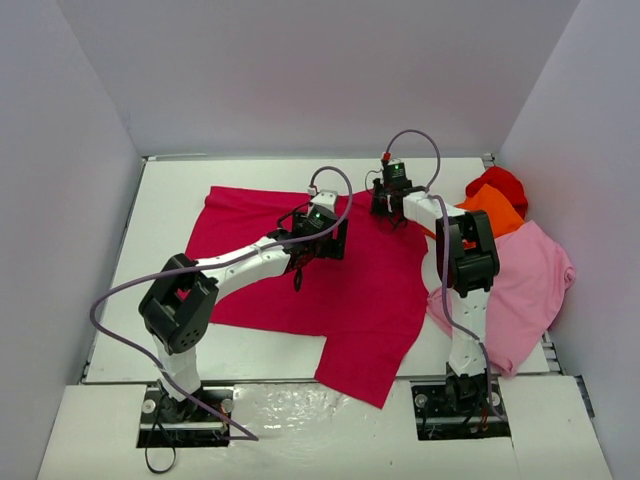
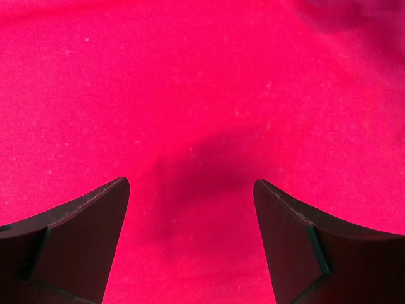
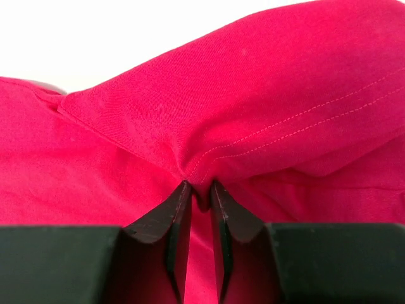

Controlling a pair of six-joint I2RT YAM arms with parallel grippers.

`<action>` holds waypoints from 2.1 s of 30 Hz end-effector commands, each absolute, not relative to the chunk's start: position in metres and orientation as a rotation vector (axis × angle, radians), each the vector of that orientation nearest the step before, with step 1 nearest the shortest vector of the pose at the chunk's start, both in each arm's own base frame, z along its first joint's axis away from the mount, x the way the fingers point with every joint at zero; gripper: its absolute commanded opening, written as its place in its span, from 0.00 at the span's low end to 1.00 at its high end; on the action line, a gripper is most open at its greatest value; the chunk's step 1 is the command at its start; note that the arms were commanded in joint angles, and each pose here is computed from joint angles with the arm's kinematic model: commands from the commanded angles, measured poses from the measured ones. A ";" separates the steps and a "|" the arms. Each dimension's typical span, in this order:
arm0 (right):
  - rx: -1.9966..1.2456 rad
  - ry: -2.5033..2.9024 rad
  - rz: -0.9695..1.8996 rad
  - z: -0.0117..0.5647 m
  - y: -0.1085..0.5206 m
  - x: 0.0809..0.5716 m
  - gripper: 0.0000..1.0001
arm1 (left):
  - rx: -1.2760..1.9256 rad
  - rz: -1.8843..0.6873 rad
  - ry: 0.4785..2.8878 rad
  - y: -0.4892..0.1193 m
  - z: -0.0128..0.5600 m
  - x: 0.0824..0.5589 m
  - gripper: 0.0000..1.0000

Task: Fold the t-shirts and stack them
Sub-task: Flatten out the tshirt

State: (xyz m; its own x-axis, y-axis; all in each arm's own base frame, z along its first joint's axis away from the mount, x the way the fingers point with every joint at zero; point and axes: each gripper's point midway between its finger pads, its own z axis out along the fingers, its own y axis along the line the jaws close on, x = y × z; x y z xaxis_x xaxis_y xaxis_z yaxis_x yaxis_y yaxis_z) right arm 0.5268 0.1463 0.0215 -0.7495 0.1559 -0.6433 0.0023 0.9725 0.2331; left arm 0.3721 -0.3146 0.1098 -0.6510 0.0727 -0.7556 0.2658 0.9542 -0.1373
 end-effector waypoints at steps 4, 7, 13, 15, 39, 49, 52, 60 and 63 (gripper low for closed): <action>0.089 2.225 0.269 0.100 0.150 0.551 0.04 | 0.197 -0.387 2.202 -0.333 0.131 0.376 0.77; 0.077 2.194 0.265 0.117 0.150 0.552 0.00 | 0.193 -0.389 2.202 -0.333 0.130 0.375 0.77; 0.063 2.132 0.268 0.145 0.153 0.571 0.00 | 0.195 -0.402 2.203 -0.339 0.129 0.371 0.77; 0.041 2.105 0.293 0.158 0.160 0.585 0.00 | 0.207 -0.401 2.215 -0.343 0.122 0.368 0.77; 0.035 2.104 0.193 0.152 0.137 0.576 0.80 | 0.233 -0.385 2.288 -0.347 0.092 0.354 0.77; 0.058 2.310 0.289 0.158 0.149 0.383 0.77 | 0.115 -0.163 2.124 -0.246 0.207 0.324 0.86; 0.008 2.418 0.386 0.131 0.167 0.315 0.76 | 0.029 -0.087 2.145 -0.206 0.219 0.306 0.87; -0.116 2.537 0.348 0.090 0.190 0.217 0.75 | -0.113 -0.045 2.278 -0.157 0.188 0.281 0.89; -0.130 2.563 0.357 0.082 0.200 0.206 0.75 | -0.134 -0.074 2.342 -0.153 0.171 0.270 0.88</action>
State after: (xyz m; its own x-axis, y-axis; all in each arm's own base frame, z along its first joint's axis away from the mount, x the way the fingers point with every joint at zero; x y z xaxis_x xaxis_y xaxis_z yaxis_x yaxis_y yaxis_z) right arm 0.2055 0.1916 0.0716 -0.8625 -0.0928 -0.4975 -0.2205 0.9537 0.2044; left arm 0.2862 -0.1620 0.1881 -0.6290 -0.0689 -0.7744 -0.0334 0.9975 -0.0617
